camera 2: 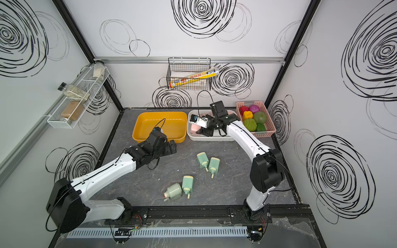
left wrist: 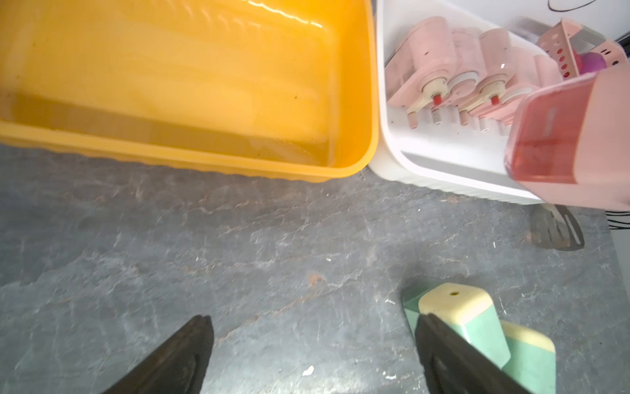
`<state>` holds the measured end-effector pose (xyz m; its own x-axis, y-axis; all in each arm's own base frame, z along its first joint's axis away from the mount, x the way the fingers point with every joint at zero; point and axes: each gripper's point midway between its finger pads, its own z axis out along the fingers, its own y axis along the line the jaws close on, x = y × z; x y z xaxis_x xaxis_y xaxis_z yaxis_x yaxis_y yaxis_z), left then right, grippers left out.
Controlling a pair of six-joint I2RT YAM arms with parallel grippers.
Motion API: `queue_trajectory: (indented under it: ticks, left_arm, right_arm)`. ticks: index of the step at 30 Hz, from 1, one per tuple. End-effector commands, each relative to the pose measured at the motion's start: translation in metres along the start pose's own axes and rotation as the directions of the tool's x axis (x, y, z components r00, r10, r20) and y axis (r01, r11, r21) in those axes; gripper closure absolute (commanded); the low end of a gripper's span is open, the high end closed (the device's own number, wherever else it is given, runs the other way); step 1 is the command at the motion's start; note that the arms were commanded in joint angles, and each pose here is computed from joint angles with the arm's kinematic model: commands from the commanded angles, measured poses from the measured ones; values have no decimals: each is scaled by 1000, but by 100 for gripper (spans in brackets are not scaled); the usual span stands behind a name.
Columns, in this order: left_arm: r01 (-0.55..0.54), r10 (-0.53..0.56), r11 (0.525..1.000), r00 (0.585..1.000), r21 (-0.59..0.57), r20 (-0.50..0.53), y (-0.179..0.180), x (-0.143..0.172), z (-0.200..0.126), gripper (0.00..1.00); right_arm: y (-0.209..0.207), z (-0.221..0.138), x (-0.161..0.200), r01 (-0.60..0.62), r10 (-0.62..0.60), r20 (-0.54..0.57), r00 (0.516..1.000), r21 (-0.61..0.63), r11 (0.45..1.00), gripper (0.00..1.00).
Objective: Place the pencil sharpeners by color into the storage box
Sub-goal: Pick up the pencil sharpener from the center of the board, then place the pencil sharpener in the storage box.
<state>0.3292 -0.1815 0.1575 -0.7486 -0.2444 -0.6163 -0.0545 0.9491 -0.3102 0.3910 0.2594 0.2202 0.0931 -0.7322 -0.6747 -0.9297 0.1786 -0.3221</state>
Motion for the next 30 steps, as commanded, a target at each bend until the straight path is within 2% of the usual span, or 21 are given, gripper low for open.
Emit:
queue_trajectory:
  ticks: [1, 5, 12, 18, 24, 30]
  left_arm:
    - [-72, 71, 997, 996, 9, 57, -22, -25, 13, 1]
    - [-109, 109, 994, 993, 9, 42, -37, -32, 35, 1]
    - [-158, 158, 987, 987, -34, 3, -52, -44, 76, 1]
    - [-160, 159, 986, 987, -50, -23, -54, -50, 102, 1]
    - [-163, 161, 984, 986, -71, -40, -50, -51, 115, 1]
    - [-143, 137, 984, 989, -106, -63, -39, -50, 125, 1]
  right_arm:
    - [-19, -5, 12, 24, -24, -2, 1000, -15, 1000, 100]
    - [-29, -4, 42, -13, 8, -54, 999, -82, 997, 100]
    - [-55, 1, 79, -60, 47, -117, 992, -109, 992, 100]
    - [-55, 21, 106, -96, 63, -187, 980, -169, 981, 100]
    - [-51, 45, 118, -142, 89, -236, 968, -218, 966, 100]
    - [-44, 58, 121, -130, 70, -228, 971, -259, 957, 100]
